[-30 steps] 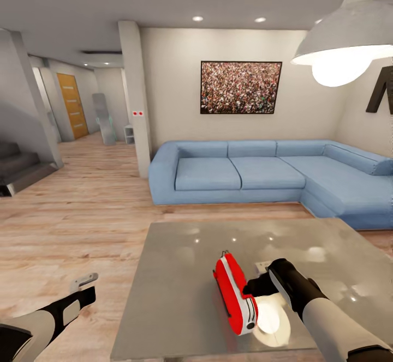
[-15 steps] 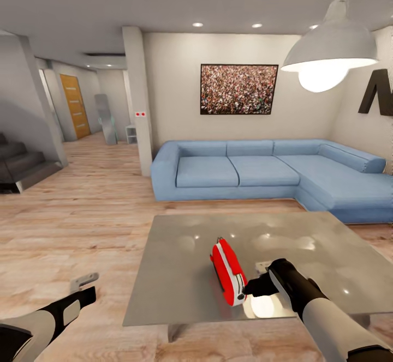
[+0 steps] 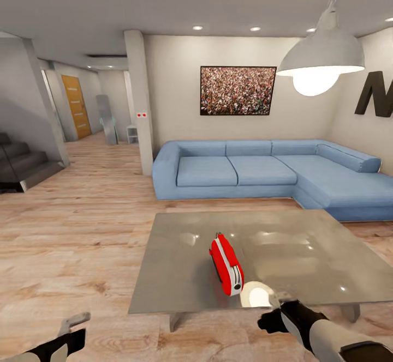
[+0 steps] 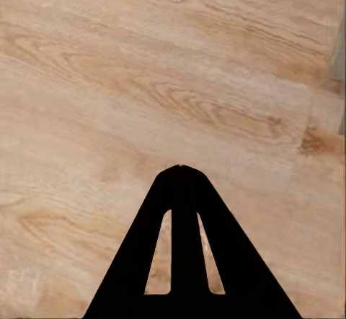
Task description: Turn on the radio receiver that's on the table in the living room.
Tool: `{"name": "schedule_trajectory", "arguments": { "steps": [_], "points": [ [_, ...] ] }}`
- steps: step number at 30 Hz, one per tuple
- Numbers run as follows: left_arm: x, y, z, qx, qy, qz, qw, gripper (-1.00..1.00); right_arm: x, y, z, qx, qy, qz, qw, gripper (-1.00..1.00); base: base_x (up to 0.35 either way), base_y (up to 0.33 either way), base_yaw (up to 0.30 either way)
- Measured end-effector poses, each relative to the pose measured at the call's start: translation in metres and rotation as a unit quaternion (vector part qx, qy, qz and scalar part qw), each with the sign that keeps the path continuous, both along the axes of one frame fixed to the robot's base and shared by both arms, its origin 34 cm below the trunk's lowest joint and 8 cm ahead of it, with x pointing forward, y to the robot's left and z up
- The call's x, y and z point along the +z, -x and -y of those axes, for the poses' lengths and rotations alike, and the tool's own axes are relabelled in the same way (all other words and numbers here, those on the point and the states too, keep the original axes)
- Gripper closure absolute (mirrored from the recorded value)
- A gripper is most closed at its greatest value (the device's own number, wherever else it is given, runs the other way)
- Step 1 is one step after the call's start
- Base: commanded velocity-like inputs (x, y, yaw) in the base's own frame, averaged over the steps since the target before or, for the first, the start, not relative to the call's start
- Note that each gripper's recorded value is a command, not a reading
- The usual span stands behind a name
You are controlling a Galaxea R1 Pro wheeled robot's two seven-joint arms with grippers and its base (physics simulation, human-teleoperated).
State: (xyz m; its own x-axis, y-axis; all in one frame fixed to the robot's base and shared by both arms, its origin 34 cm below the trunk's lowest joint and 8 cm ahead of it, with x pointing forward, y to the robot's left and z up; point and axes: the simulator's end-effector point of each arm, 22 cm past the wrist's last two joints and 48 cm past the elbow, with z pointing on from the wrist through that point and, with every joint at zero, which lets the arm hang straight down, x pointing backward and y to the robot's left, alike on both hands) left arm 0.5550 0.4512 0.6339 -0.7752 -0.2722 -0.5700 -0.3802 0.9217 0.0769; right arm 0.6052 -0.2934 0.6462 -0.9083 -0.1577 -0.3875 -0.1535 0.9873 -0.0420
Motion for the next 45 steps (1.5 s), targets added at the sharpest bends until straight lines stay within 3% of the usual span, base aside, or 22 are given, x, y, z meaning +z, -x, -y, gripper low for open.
{"name": "schedule_trajectory", "arguments": {
  "steps": [4, 6, 12, 17, 26, 32, 39, 45],
  "points": [
    [-0.025, 0.048, 0.016, -0.049, 0.016, -0.029, 0.9983, 1.0, -0.017, 0.026, 0.019, -0.015, 0.027, 0.031, 0.999, -1.0, 0.0, 0.0, 0.0],
    [-0.035, 0.07, 0.033, -0.099, 0.03, -0.027, 0.9942, 1.0, -0.034, 0.059, 0.028, -0.039, 0.039, 0.025, 0.9982, -1.0, 0.0, 0.0, 0.0],
    [-0.051, 0.131, 0.047, -0.145, 0.036, -0.035, 0.9881, 1.0, -0.066, 0.14, 0.032, -0.065, 0.038, -0.005, 0.9972, -1.0, 0.0, 0.0, 0.0],
    [-0.052, 0.149, 0.052, -0.149, 0.04, -0.044, 0.9871, 1.0, -0.07, 0.164, 0.033, -0.062, 0.04, -0.019, 0.9971, -1.0, 0.0, 0.0, 0.0],
    [-0.056, 0.153, 0.06, -0.148, 0.044, -0.05, 0.9868, 1.0, -0.072, 0.171, 0.033, -0.063, 0.041, -0.026, 0.9968, -1.0, 0.0, 0.0, 0.0],
    [-0.061, 0.152, 0.096, -0.156, 0.066, -0.048, 0.9845, 1.0, -0.072, 0.171, 0.033, -0.063, 0.041, -0.026, 0.9968, -1.0, 0.0, 0.0, 0.0],
    [-0.067, 0.15, 0.168, -0.172, 0.108, -0.042, 0.9783, 1.0, -0.072, 0.171, 0.033, -0.063, 0.041, -0.026, 0.9968, -1.0, 0.0, 0.0, 0.0],
    [-0.068, 0.15, 0.193, -0.176, 0.124, -0.039, 0.9758, 1.0, -0.072, 0.171, 0.033, -0.063, 0.041, -0.026, 0.9968, -1.0, 0.0, 0.0, 0.0]
  ]
}}
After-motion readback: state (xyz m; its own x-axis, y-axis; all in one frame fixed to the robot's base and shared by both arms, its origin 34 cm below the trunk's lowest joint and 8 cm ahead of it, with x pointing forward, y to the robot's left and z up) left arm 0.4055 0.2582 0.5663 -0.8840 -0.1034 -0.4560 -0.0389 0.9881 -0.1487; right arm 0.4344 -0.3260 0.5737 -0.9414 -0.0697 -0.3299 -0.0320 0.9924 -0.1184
